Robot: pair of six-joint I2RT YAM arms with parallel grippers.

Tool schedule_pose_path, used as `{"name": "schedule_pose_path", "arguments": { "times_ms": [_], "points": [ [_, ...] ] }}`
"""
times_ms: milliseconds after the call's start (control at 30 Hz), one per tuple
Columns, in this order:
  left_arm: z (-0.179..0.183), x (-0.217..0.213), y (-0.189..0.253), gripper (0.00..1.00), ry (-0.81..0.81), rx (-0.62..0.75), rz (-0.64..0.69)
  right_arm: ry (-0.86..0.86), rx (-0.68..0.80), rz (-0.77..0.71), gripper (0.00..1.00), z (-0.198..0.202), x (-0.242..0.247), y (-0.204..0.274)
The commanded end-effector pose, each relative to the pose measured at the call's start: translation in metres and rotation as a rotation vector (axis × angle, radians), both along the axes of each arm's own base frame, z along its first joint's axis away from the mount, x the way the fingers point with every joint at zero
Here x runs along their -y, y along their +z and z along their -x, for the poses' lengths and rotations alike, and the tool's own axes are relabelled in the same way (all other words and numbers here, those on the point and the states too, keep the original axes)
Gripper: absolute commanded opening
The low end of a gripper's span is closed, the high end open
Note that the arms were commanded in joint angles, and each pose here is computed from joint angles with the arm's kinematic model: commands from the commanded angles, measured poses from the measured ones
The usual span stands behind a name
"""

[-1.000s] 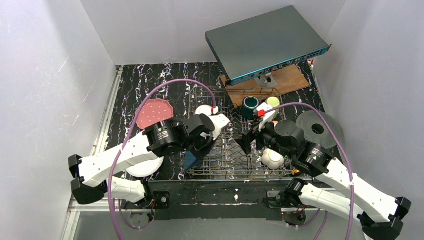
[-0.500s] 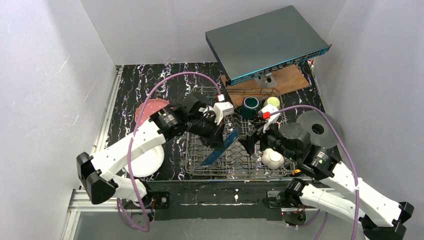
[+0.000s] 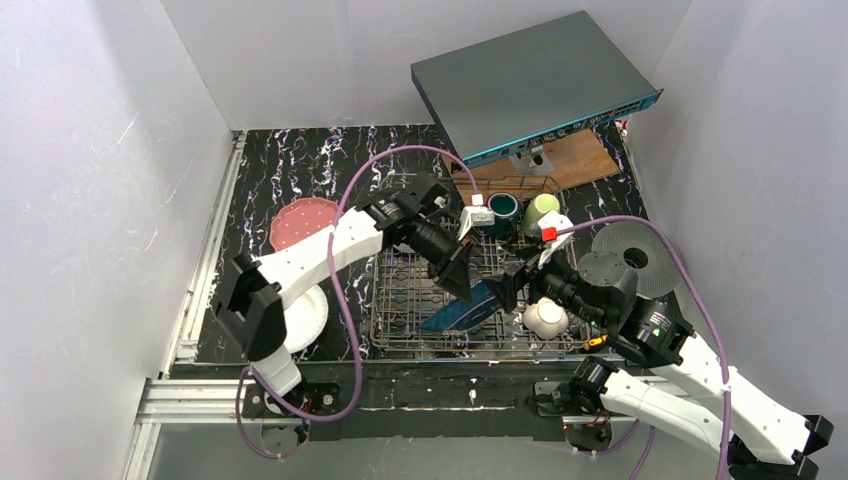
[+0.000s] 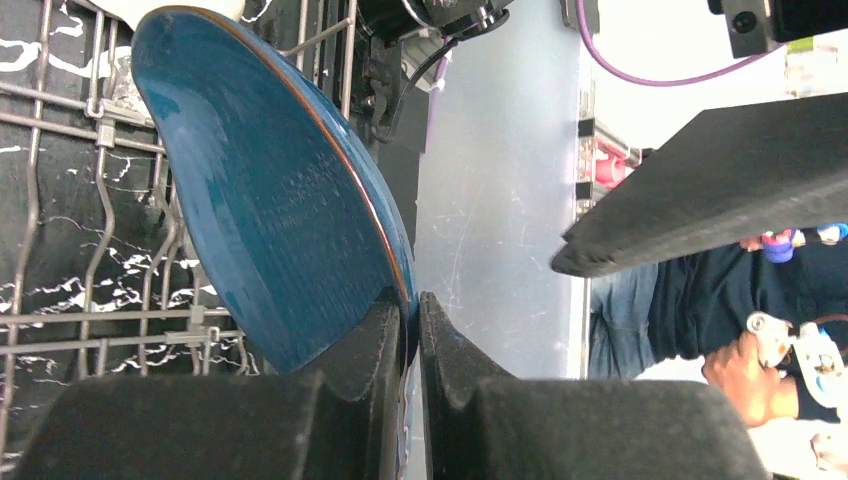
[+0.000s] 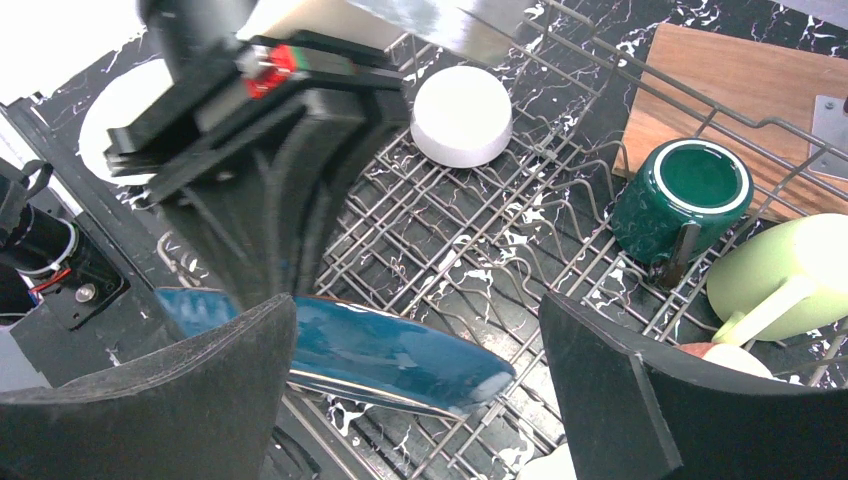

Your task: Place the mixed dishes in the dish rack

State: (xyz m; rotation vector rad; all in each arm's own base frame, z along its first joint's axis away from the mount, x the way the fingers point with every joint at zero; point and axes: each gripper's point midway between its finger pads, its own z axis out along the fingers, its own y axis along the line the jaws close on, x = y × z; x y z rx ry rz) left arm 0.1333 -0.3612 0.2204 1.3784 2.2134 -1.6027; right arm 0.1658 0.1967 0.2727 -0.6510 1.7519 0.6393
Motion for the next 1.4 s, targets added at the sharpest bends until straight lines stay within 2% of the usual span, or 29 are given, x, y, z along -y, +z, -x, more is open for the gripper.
{"name": "schedule_pose_path", "arguments": {
  "times_ms": [0,233,467,667,1067,1367],
  "points": [
    [0.007,0.005,0.047,0.0,-0.142,-0.028,0.182,0.005,0.028,-0.042,0.98,0.002,0.0,0.014],
    [0.01,0.0,0.038,0.0,-0.209,-0.138,0.155,0.007,0.025,-0.043,0.98,0.002,0.0,0.012],
    [0.012,0.003,0.042,0.0,-0.231,-0.208,0.193,0.015,0.021,-0.041,0.98,0.001,-0.004,0.011],
    [0.01,0.006,0.03,0.0,-0.236,-0.258,0.168,0.027,0.013,-0.048,0.98,0.002,-0.008,0.012],
    [-0.005,0.02,0.015,0.0,-0.221,-0.25,0.135,0.026,0.011,-0.045,0.98,0.002,-0.008,0.011],
    [-0.005,0.019,-0.01,0.0,-0.237,-0.265,0.049,0.015,0.014,-0.039,0.98,0.002,-0.004,0.009]
  ]
}}
